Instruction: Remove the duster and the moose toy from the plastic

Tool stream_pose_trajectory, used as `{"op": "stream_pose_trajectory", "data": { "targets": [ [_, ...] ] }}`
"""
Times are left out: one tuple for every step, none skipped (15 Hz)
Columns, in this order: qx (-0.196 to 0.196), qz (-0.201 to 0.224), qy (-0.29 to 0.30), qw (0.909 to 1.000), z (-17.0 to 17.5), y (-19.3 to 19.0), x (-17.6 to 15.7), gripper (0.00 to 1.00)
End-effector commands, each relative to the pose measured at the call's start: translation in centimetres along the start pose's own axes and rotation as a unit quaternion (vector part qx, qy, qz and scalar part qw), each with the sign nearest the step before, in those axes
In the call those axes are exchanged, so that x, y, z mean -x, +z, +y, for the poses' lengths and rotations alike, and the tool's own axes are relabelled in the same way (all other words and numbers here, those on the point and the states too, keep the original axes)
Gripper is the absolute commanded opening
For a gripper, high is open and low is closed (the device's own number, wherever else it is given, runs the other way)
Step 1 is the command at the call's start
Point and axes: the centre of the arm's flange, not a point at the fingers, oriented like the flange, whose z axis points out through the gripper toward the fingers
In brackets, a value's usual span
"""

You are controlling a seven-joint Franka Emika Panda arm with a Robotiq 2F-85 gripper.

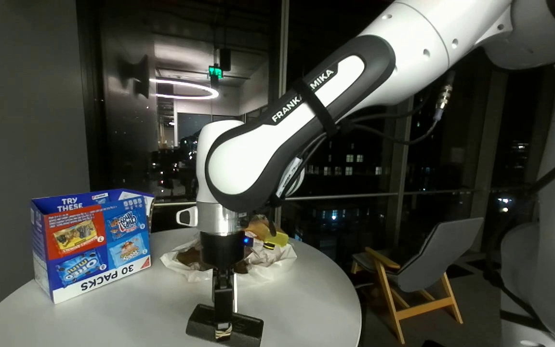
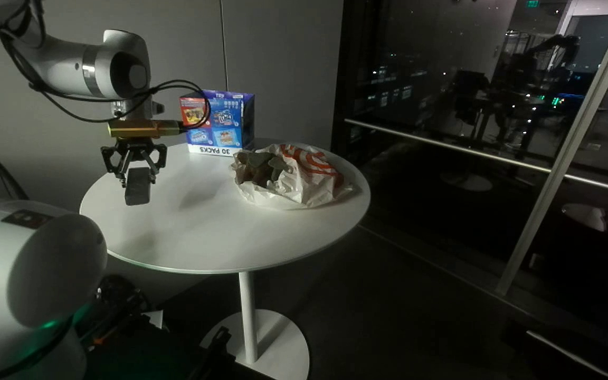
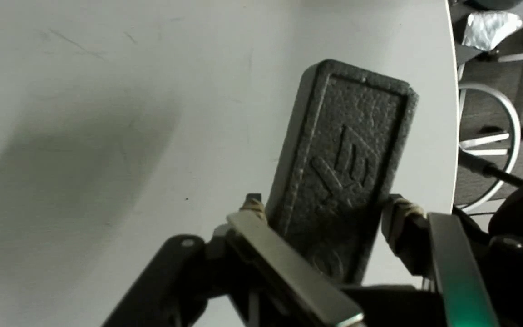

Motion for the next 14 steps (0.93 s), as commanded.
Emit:
{"op": "stream_pose_trajectory", "data": {
  "targets": [
    [0.001, -0.008, -0.062, 0.9980, 1.2, -0.8, -0.1, 0.99],
    [-0.001, -0.001, -0.068, 0.9977, 1.3, -1.4, 0.0, 1.00],
    [-0.002, 0.004, -0.073, 0.9973, 1.4, -2.0, 0.0, 1.00],
    [0.016, 0.010, -0.078, 0.9968, 1.7, -2.9, 0.0, 1.00],
    [0.037, 0.018, -0.080, 0.9959, 1.9, -4.0, 0.0, 1.00],
    [0.066, 0.025, -0.082, 0.9941, 2.2, -5.4, 0.0, 1.00],
    [0.099, 0.029, -0.074, 0.9919, 2.7, -6.8, 0.1, 1.00],
    [0.118, 0.037, -0.051, 0.9910, 2.9, -8.6, 0.9, 1.00],
    [0.127, 0.045, -0.039, 0.9901, 2.9, -10.0, 2.0, 1.00],
    [0.090, 0.030, -0.058, 0.9938, 3.1, -6.8, 0.3, 1.00],
    [0.102, 0.038, -0.051, 0.9928, 3.3, -8.1, 0.7, 1.00],
    [0.109, 0.044, -0.047, 0.9919, 3.4, -9.0, 1.2, 1.00],
    [0.113, 0.046, -0.045, 0.9914, 3.2, -9.5, 1.5, 1.00],
    [0.116, 0.047, -0.046, 0.9911, 3.1, -9.1, 1.6, 1.00]
  ]
}}
